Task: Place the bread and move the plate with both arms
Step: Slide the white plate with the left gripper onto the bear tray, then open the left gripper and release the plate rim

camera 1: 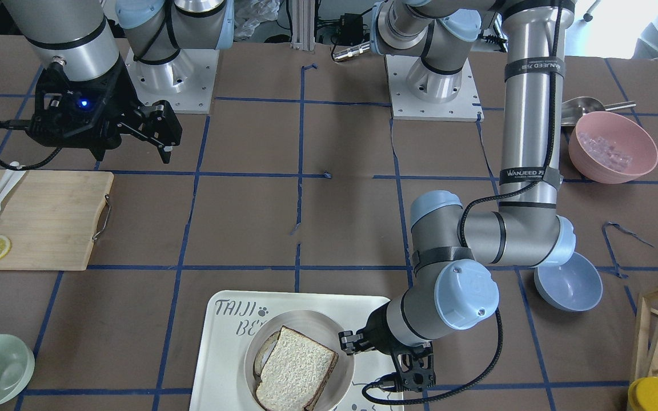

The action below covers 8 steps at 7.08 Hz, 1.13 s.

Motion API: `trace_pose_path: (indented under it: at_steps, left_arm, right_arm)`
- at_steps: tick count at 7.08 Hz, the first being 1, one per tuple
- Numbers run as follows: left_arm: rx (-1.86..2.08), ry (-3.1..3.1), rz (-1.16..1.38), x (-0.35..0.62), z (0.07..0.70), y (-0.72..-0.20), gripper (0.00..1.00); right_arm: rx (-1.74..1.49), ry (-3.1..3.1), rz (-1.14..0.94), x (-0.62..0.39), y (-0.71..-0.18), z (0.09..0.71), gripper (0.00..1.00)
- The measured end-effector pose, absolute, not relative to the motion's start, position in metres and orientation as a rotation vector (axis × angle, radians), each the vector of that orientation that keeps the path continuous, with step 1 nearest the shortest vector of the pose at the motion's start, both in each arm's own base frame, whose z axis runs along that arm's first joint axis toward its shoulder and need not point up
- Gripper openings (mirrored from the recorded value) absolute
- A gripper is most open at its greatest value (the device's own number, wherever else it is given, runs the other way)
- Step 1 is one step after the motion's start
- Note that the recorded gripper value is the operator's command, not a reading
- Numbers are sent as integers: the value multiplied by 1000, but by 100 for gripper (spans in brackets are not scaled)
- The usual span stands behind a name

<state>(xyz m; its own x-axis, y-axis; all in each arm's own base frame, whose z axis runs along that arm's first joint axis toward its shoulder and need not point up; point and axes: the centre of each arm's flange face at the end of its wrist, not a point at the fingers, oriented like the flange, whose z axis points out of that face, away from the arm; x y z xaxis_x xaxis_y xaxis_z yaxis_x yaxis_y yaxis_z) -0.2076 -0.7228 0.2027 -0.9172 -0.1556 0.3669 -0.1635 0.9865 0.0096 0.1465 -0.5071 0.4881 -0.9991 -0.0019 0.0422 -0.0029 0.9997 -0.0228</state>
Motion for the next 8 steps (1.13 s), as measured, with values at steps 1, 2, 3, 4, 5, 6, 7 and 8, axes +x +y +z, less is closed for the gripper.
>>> trace_pose_path:
  at_steps: [1, 2, 3, 4, 5, 6, 7, 8]
  left_arm:
    - [249, -2755, 23, -202, 198, -725, 0]
    - [266, -2754, 12, -199, 193, -726, 31]
    - [276, -2755, 5, -199, 190, -726, 99]
    - [280, -2756, 7, -198, 190, -727, 100]
    - [280, -2757, 13, -197, 193, -727, 100]
    - [281, -2761, 16, -196, 201, -726, 100]
    - [284, -2769, 6, -195, 216, -721, 100]
    - [284, -2782, -8, -196, 239, -712, 100]
  right_arm:
    - [3, -3099, 36, 146, -507, 488, 100]
    - [2, -3099, 38, 146, -507, 488, 100]
    - [3, -3099, 40, 147, -507, 489, 100]
    - [2, -3099, 41, 147, -507, 488, 100]
    - [2, -3099, 42, 146, -508, 488, 100]
    - [2, -3099, 43, 147, -508, 488, 100]
    - [3, -3099, 43, 147, -508, 488, 100]
    - [6, -3102, 41, 147, -507, 489, 100]
